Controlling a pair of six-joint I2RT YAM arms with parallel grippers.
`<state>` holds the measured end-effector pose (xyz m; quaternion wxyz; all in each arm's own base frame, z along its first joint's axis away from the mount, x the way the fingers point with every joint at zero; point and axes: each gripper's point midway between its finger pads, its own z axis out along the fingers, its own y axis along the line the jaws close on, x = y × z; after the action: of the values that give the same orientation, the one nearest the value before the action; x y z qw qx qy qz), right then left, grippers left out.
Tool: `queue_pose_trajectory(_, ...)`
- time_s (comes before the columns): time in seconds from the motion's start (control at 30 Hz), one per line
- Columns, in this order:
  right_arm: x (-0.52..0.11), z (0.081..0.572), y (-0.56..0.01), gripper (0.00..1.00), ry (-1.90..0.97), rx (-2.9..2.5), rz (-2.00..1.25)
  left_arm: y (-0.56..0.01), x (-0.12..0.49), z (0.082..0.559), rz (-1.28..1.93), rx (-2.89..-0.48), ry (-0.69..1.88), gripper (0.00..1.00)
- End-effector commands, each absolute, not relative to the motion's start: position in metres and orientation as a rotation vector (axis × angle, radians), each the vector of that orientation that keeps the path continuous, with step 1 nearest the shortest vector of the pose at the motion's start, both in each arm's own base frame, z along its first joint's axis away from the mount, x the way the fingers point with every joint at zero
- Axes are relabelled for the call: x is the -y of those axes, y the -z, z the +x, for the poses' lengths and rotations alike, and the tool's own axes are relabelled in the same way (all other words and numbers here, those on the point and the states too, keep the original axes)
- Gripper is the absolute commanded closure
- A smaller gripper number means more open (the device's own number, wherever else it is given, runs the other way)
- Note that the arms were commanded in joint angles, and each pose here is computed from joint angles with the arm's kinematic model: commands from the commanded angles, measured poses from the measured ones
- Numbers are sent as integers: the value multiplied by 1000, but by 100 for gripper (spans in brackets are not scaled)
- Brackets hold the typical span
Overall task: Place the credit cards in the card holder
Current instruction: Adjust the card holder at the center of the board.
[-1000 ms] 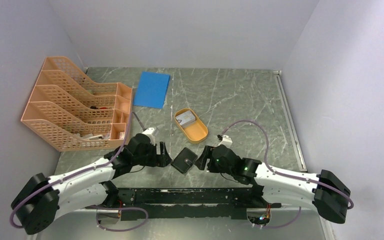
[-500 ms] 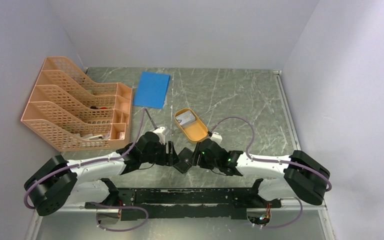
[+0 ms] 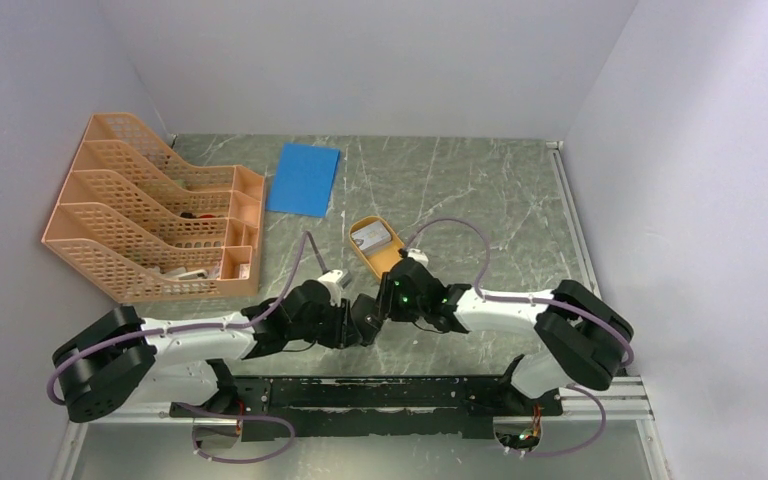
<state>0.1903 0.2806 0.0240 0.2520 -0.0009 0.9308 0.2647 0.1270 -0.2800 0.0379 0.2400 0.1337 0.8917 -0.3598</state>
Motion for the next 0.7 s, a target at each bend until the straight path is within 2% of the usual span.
queue_pose_trajectory(0.0,-288,195,-30,51,-727,-2515,-107,-58,288,142,350,-2373,928,70)
queue_pose_trajectory(0.07,-285,195,-38,50,-729,-2496,-95,-71,279,150,301,-2337,889,67)
queue_pose_trajectory(0.23,-271,187,-48,45,-743,-2484,-40,-88,248,167,177,-2265,748,45)
queue_pose_trajectory(0.3,-268,182,-46,45,-764,-2489,-6,-84,242,172,167,-2276,700,41)
queue_pose_trajectory(0.67,-262,180,-38,45,-805,-2475,165,-42,264,163,279,-2419,771,40)
